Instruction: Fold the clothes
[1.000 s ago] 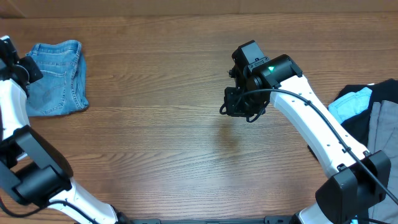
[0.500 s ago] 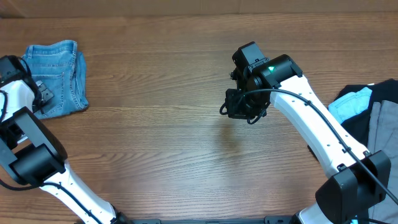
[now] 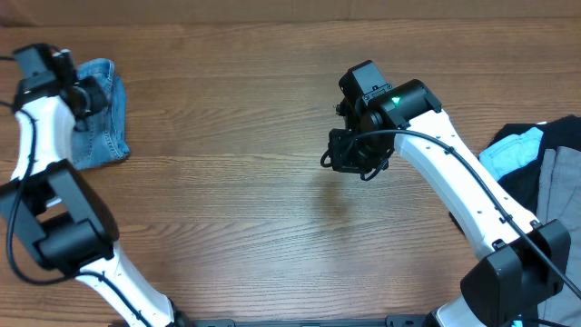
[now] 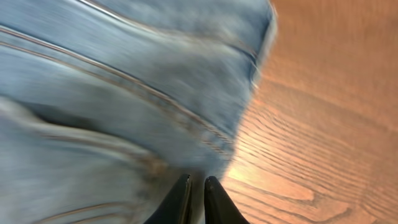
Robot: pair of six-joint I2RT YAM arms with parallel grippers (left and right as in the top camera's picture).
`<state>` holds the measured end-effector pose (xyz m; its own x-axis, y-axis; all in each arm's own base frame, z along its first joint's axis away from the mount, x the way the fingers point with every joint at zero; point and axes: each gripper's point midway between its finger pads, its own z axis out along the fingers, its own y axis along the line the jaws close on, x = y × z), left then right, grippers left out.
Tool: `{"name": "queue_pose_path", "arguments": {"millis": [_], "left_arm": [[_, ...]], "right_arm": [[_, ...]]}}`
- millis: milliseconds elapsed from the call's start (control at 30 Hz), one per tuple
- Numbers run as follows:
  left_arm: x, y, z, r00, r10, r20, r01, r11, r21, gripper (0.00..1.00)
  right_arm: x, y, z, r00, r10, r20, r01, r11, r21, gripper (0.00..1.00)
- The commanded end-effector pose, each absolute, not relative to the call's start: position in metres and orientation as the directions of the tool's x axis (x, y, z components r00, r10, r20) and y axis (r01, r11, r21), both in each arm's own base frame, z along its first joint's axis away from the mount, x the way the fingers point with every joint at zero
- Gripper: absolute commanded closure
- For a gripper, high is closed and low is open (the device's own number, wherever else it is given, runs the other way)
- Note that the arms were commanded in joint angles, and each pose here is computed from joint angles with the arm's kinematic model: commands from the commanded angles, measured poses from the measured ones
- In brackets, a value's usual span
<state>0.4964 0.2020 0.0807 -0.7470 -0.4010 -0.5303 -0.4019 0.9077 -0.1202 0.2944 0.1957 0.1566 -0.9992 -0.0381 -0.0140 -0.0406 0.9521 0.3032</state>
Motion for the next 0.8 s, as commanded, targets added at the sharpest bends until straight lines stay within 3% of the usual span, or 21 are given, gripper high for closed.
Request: {"name": "queue_pose_path", "arguments": {"millis": [0,167,333,567,667,767], "left_arm": [[0.493,0.186,0.021,-0.821,-0.384,-0.422,-0.367,0.922,-0.124,0.88],[0.484,0.163,-0.013,-0.875,-0.357,-0.328,-0.337,0.934,-0.116,0.91],[0.492,0.152,0.007,-0.873,-0.331,-0.358,-0.310,0.944,-0.118,0.93],[0.498,0.136,0.101,-0.821,-0.295,-0.489,-0.255,0.955,-0.148,0.90],[0.484,0.127,0.148,-0.798,-0.290,-0.528,-0.237,0.957,-0.166,0.75],[0.467,0.110,0.202,-0.772,-0.235,-0.591,-0.153,0.970,-0.187,0.70]], "right_arm": [[0.294,0.197,0.163,-0.999,-0.038,-0.023,-0.044,0.950,0.308,0.89],[0.290,0.195,0.163,-0.999,-0.038,-0.008,-0.039,0.953,0.301,0.89],[0.290,0.195,0.163,-0.999,-0.038,-0.008,-0.039,0.953,0.301,0.89],[0.291,0.196,0.163,-0.999,-0.039,-0.011,-0.040,0.953,0.302,0.89],[0.295,0.198,0.163,-0.999,-0.038,-0.029,-0.045,0.950,0.309,0.89],[0.304,0.202,0.167,-0.997,-0.037,-0.071,-0.059,0.943,0.326,0.88]]}}
